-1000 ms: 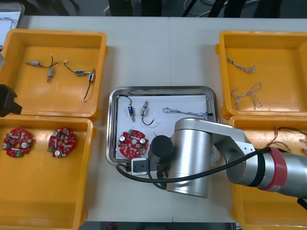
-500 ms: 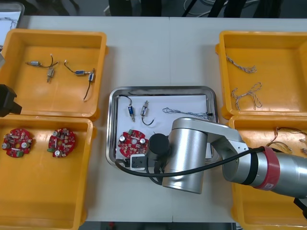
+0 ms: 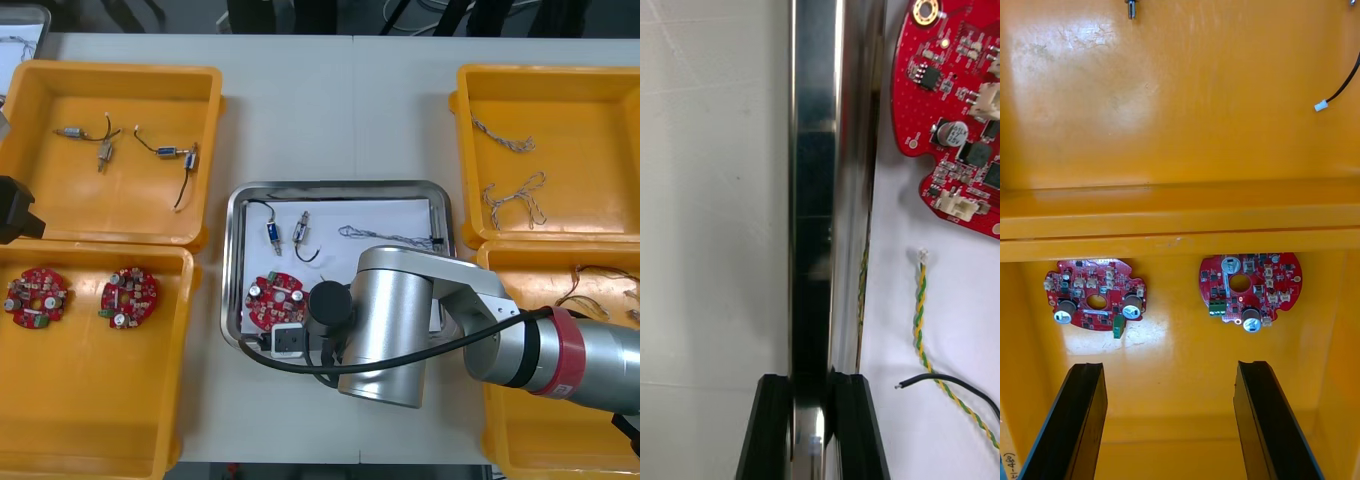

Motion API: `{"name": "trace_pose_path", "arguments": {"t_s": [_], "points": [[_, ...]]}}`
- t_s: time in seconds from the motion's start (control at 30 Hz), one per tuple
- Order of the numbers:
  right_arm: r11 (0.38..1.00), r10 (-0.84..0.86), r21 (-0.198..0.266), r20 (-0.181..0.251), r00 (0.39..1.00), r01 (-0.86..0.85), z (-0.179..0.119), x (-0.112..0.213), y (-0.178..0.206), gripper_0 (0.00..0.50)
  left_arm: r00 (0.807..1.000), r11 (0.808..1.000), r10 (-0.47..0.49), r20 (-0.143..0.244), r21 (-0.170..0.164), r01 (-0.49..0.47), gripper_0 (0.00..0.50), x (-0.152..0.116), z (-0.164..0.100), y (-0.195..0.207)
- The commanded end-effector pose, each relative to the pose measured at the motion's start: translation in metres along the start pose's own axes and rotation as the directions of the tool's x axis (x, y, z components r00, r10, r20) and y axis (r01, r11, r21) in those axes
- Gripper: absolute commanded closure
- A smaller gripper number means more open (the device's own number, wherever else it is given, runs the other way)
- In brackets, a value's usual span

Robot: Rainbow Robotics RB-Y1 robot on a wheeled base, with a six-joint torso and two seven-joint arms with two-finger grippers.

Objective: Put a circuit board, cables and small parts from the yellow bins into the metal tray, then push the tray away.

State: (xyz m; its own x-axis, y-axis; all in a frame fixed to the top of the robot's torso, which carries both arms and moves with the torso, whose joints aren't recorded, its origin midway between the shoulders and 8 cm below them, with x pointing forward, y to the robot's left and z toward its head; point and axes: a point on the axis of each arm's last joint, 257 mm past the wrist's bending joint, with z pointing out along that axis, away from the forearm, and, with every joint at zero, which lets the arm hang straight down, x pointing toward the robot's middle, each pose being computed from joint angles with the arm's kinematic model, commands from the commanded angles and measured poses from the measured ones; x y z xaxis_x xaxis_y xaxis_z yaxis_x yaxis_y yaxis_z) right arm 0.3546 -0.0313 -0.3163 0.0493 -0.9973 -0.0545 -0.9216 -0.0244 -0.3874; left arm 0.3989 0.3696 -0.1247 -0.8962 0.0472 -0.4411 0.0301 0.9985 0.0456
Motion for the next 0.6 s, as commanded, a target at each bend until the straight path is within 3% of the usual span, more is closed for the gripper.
{"name": "trace_pose_path", "arguments": {"t_s": [0.03,0.23,0.47,0.6], "points": [[0.997,-0.067,0.038,0.032,0.997,0.066,-0.014,-0.018,-0.005,0.466,1.000,1.000,0.000,-0.002,-0.006,0.000,0.000,0.005,0.001,0.008],[0.997,-0.070,0.047,0.025,0.997,0.068,-0.013,-0.014,-0.008,0.499,1.000,1.000,0.000,-0.002,-0.006,0.000,0.000,0.005,0.001,0.008],[0.994,-0.084,0.075,0.023,0.996,0.082,-0.014,-0.009,-0.021,0.500,1.000,1.000,0.000,-0.002,-0.006,0.000,0.000,0.005,0.001,0.008],[0.995,-0.078,0.055,0.012,0.997,0.077,-0.014,-0.005,-0.028,0.500,1.000,1.000,0.000,-0.002,-0.006,0.000,0.000,0.005,0.001,0.008]]}}
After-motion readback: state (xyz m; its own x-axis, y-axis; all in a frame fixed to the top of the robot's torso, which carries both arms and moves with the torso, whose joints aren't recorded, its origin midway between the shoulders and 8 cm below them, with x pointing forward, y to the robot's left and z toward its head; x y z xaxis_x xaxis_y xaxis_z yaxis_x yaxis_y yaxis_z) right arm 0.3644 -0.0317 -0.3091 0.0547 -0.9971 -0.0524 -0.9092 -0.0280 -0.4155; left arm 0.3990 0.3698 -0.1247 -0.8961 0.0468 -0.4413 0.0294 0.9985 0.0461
